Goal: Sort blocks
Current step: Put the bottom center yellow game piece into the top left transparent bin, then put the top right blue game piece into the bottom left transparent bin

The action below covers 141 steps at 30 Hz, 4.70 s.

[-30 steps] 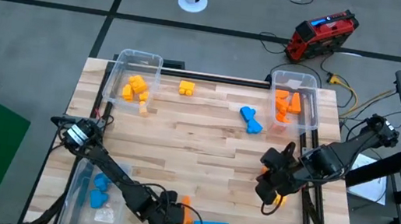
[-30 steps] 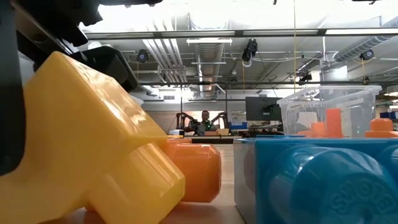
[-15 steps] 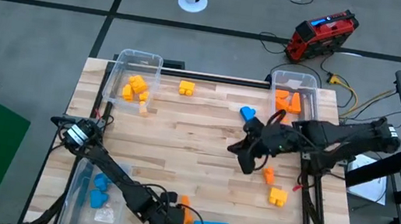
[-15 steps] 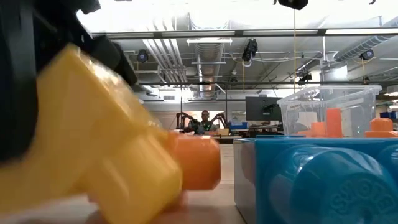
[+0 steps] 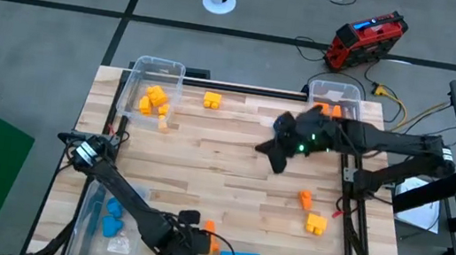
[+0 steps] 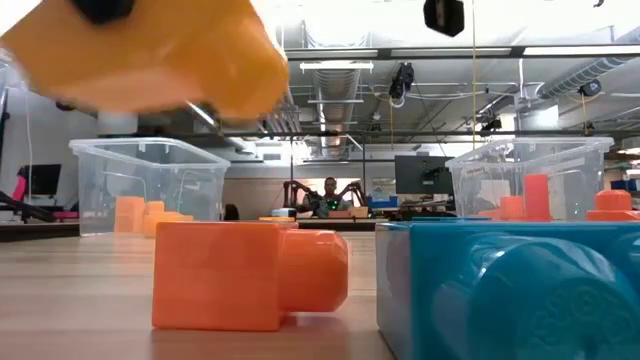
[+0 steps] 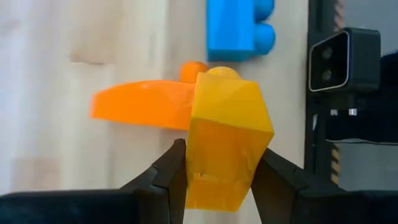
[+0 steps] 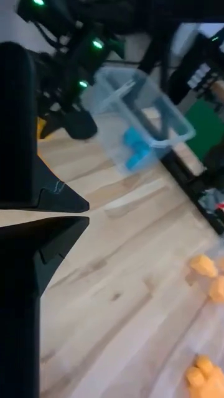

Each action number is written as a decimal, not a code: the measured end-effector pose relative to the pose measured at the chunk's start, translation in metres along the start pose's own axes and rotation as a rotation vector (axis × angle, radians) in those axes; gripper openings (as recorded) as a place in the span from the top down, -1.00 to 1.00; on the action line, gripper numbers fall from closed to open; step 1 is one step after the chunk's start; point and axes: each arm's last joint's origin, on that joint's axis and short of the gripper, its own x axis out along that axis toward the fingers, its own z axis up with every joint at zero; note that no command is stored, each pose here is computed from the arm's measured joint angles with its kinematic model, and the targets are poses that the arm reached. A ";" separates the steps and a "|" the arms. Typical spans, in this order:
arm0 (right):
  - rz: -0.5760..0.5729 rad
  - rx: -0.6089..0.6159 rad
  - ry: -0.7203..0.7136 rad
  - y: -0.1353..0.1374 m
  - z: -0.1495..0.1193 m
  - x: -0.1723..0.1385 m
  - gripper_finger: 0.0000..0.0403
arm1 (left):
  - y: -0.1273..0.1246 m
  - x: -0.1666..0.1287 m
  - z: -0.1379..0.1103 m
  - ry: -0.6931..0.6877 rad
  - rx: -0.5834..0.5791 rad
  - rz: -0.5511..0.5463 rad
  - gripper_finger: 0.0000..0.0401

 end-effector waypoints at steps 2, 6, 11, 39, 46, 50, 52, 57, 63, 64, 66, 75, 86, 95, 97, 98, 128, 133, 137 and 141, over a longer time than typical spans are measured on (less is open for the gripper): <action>0.002 0.008 -0.006 -0.009 0.007 0.000 0.94 | 0.001 -0.010 0.004 0.001 -0.001 0.039 0.38; 0.008 0.029 -0.014 -0.022 0.017 -0.002 0.94 | 0.005 -0.033 0.010 -0.006 -0.023 0.148 0.38; 0.111 0.036 -0.097 -0.034 0.039 -0.007 0.94 | 0.012 -0.069 0.018 -0.051 -0.107 0.294 0.38; 0.071 0.134 -0.159 -0.083 0.068 0.005 0.94 | 0.245 -0.245 -0.003 -0.228 -0.585 0.563 0.38; 0.064 0.215 -0.066 -0.101 0.067 0.035 0.94 | 0.336 -0.240 -0.065 -0.053 -1.039 0.597 0.38; 0.070 0.267 -0.013 -0.108 0.064 0.051 0.94 | 0.370 -0.229 -0.093 0.070 -1.145 0.504 0.38; 0.064 0.287 0.002 -0.111 0.063 0.056 0.94 | 0.382 -0.223 -0.102 0.106 -1.152 0.494 0.38; 0.052 0.337 0.005 -0.117 0.064 0.059 0.94 | 0.399 -0.207 -0.108 0.153 -1.098 0.498 0.37; 0.035 0.360 -0.032 -0.126 0.070 0.050 0.94 | 0.409 -0.192 -0.105 0.183 -1.030 0.497 0.32; 0.030 0.365 -0.038 -0.128 0.071 0.048 0.94 | 0.410 -0.190 -0.105 0.191 -1.029 0.497 0.32; 0.021 0.377 -0.048 -0.132 0.073 0.047 0.94 | 0.412 -0.188 -0.104 0.196 -1.028 0.500 0.30; 0.012 0.392 -0.063 -0.137 0.075 0.043 0.94 | 0.419 -0.180 -0.100 0.200 -1.019 0.499 0.23; 0.016 0.403 -0.067 -0.136 0.076 0.040 0.94 | 0.422 -0.180 -0.095 0.177 -1.006 0.502 0.01; 0.036 0.444 -0.068 -0.121 0.073 0.022 0.94 | 0.416 -0.212 -0.059 -0.088 -0.852 0.511 -0.03; 0.028 0.456 -0.038 -0.117 0.068 0.020 0.94 | 0.413 -0.218 -0.047 -0.177 -0.777 0.484 -0.03; 0.018 0.463 -0.016 -0.114 0.065 0.019 0.94 | 0.412 -0.220 -0.041 -0.220 -0.736 0.463 -0.03; -0.765 0.315 0.533 -0.216 0.062 0.096 0.94 | 0.412 -0.232 -0.012 -0.494 -0.524 0.422 -0.03; -0.839 0.204 0.620 -0.224 0.071 0.110 0.90 | 0.412 -0.232 -0.012 -0.487 -0.503 0.427 -0.03; -0.852 0.182 0.690 -0.234 0.074 0.121 0.69 | 0.412 -0.232 -0.012 -0.485 -0.498 0.428 -0.03; -0.854 0.169 0.753 -0.242 0.067 0.135 0.34 | 0.413 -0.232 -0.012 -0.478 -0.472 0.433 -0.03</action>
